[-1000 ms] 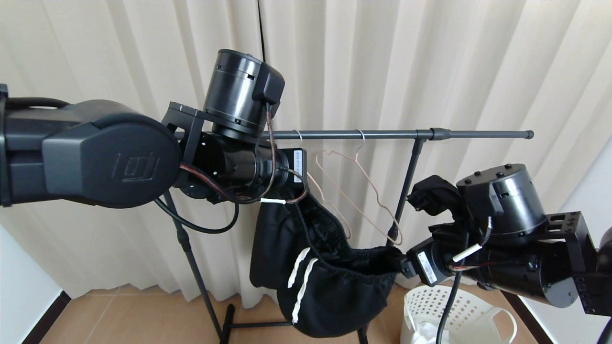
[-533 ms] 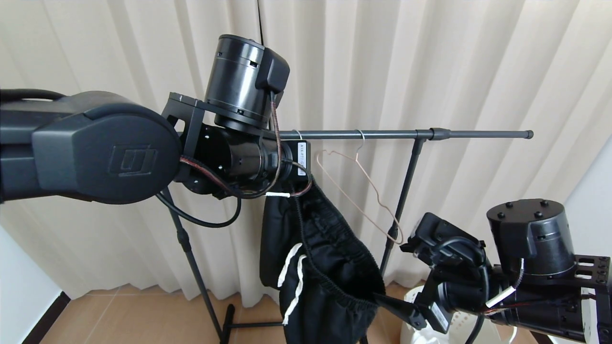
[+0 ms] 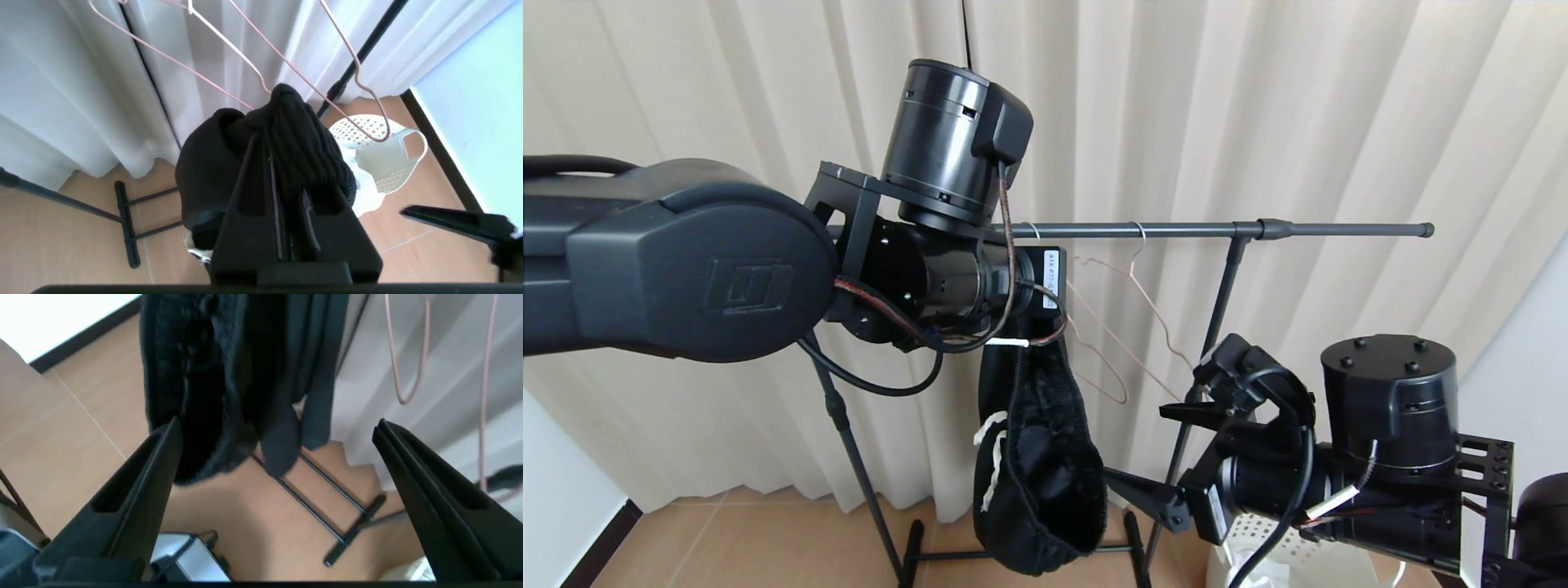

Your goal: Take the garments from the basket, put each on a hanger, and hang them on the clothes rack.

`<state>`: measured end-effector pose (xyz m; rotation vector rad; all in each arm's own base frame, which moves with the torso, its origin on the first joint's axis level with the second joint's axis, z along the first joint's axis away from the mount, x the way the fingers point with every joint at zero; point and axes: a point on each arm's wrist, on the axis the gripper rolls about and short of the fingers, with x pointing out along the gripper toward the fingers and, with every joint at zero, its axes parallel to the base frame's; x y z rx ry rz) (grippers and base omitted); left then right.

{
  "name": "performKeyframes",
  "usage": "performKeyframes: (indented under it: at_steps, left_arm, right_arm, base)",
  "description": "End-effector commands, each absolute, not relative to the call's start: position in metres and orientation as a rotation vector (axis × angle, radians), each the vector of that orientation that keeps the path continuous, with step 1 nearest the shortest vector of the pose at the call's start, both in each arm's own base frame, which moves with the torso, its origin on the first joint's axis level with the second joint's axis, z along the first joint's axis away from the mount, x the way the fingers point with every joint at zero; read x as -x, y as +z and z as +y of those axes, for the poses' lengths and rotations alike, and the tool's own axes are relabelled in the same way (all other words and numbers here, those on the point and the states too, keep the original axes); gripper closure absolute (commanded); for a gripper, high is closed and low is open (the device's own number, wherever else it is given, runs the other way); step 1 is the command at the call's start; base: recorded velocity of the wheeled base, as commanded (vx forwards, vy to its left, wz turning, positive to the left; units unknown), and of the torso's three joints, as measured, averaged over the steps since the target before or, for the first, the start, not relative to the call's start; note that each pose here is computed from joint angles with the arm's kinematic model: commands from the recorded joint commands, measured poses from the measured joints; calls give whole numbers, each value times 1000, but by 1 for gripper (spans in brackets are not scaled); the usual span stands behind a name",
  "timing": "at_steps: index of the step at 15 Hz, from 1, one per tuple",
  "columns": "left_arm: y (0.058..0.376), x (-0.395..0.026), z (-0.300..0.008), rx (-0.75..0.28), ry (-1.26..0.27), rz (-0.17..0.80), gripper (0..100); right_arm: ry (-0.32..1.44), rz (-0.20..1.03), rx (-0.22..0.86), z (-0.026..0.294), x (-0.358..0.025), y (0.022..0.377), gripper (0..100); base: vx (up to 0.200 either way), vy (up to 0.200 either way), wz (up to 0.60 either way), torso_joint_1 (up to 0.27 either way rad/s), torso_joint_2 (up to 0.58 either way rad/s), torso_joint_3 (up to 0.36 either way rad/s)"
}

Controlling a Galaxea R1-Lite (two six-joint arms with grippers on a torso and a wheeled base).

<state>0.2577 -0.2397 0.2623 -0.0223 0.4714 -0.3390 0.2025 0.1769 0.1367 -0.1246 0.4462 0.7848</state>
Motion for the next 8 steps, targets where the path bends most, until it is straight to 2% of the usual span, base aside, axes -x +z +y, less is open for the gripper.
performKeyframes:
  at_steps: [1,8]
  left_arm:
    - [262,-256,-241,15,-346,472,100]
    - [266,-249,-242,6,-366,460,100]
  right_arm:
    - [786,485,131,185,-209,124,0]
    - [710,550,135,177,-232,104,0]
  base:
    - [0,0,0,0,0,0]
    - [0,0,0,0,0,0]
